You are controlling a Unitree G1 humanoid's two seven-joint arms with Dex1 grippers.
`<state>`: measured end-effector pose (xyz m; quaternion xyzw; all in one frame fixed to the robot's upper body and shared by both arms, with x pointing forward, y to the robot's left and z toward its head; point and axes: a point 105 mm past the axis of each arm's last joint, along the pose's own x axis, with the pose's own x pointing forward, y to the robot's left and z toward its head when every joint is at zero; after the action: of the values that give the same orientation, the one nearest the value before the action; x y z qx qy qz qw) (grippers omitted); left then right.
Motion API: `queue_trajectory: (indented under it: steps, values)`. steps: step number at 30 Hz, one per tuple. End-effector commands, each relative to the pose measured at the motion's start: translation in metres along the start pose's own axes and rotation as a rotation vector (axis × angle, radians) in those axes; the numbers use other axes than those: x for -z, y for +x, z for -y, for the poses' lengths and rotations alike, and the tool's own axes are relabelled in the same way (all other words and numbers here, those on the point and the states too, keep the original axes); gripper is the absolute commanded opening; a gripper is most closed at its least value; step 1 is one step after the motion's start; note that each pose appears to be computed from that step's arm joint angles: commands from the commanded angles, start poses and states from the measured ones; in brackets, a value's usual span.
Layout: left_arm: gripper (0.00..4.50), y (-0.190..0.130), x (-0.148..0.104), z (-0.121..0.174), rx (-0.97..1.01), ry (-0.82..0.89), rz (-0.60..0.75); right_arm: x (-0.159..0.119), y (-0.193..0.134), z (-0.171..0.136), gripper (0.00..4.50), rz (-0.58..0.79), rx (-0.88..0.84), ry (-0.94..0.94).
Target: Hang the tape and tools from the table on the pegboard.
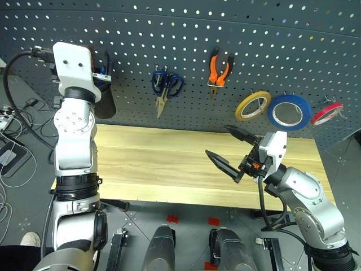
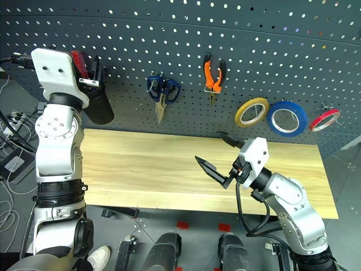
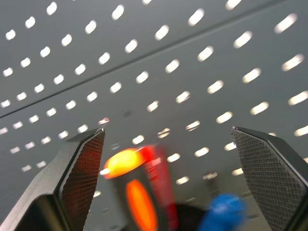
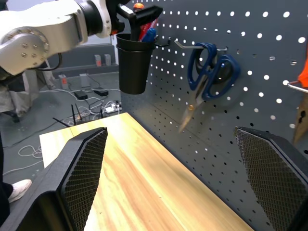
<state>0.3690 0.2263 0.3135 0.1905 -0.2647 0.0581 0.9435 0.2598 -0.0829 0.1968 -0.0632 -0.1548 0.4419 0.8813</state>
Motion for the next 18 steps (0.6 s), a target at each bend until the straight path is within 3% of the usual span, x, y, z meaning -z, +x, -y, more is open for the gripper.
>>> queue_trajectory:
  steps: [1,5,9,13,18]
  values:
    - [4.46,-0.011,-0.039,0.024,0.121,0.006,0.138,-0.012,-0.005,0.004,4.5,0.026,0.034,-0.043]
    - [4.46,-0.031,-0.046,0.052,0.242,-0.009,0.145,-0.011,-0.01,0.009,4.5,0.003,0.084,-0.048]
    - [4.46,-0.057,-0.026,0.077,0.308,-0.059,0.045,0.006,-0.021,0.026,4.5,-0.102,0.26,-0.071]
    - [4.46,-0.09,0.01,0.105,0.366,-0.147,-0.143,0.027,-0.037,0.036,4.5,-0.207,0.488,-0.069]
    - [4.46,-0.12,0.058,0.117,0.35,-0.281,-0.391,0.057,-0.053,0.04,4.5,-0.347,0.674,0.0]
